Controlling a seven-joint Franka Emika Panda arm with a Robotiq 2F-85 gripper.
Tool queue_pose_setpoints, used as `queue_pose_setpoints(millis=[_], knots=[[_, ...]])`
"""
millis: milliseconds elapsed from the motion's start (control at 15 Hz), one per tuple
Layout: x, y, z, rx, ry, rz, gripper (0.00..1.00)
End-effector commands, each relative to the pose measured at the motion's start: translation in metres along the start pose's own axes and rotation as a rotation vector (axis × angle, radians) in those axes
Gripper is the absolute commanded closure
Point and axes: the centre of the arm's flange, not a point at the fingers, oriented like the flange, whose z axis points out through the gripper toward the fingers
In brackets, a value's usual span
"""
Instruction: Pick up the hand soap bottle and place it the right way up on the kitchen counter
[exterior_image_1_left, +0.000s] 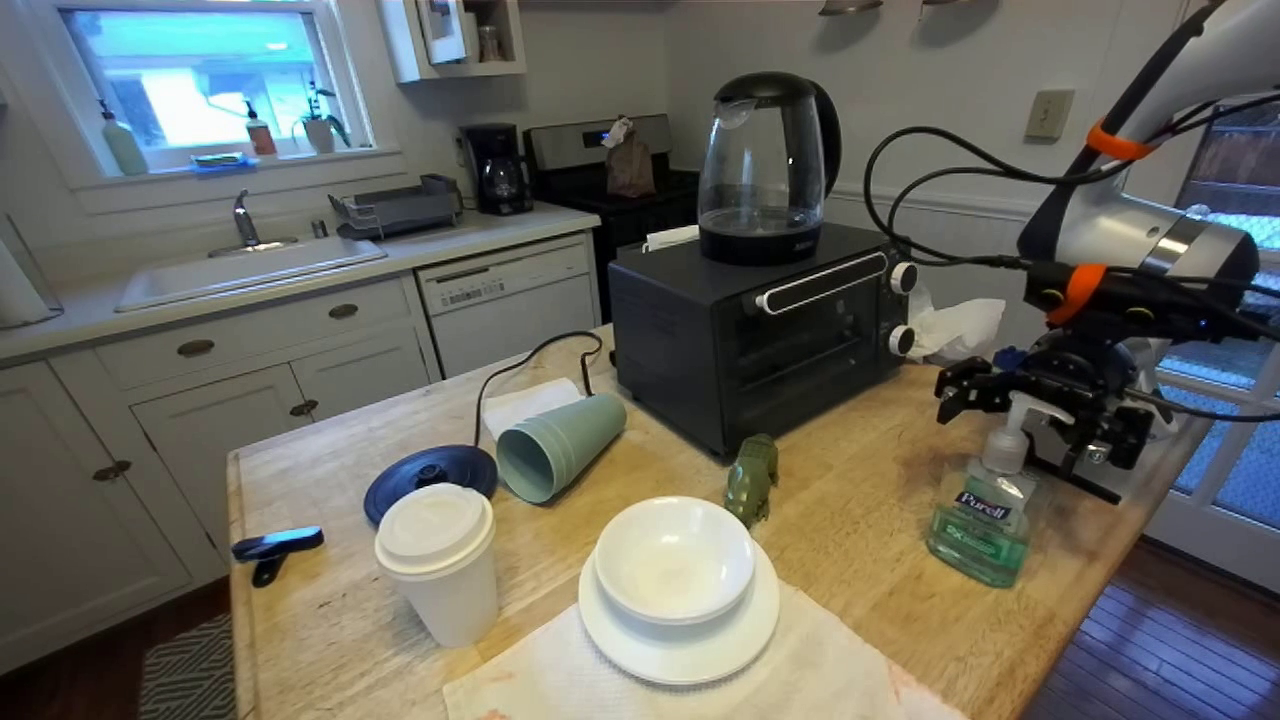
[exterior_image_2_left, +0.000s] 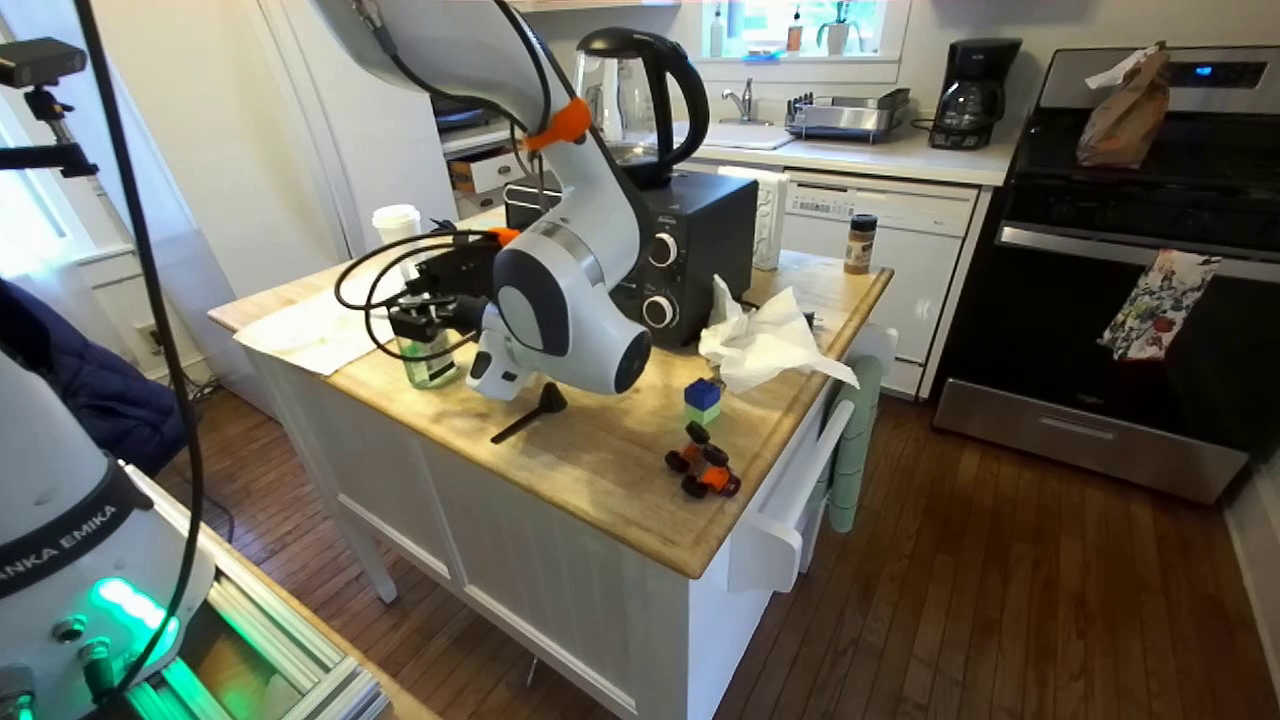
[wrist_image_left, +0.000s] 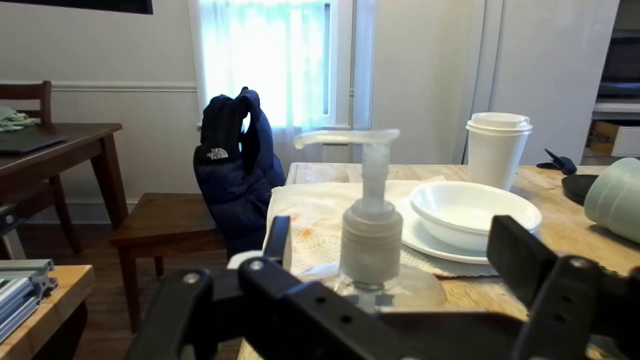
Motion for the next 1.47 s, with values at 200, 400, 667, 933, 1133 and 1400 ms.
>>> queue_pose_setpoints(millis=[200,400,667,933,1133,1400], knots=[[-0.040,-0.011,-0.020,-0.114,0.161,0.108,0.00],[-0.060,-0.016,-0.026,-0.176,0.290,0.167,0.00],[-0.076,-0.028,-0.022,-0.214,0.477,0.212,0.00],[-0.092,-0.037,-0.006,-0.238,0.682,0.182,0.00],[-0.103,-0.042,0.005,-0.260,0.833,0.112,0.00],[-0.123,-0.040,0.012,-0.277,1.032,-0.007,0.00]])
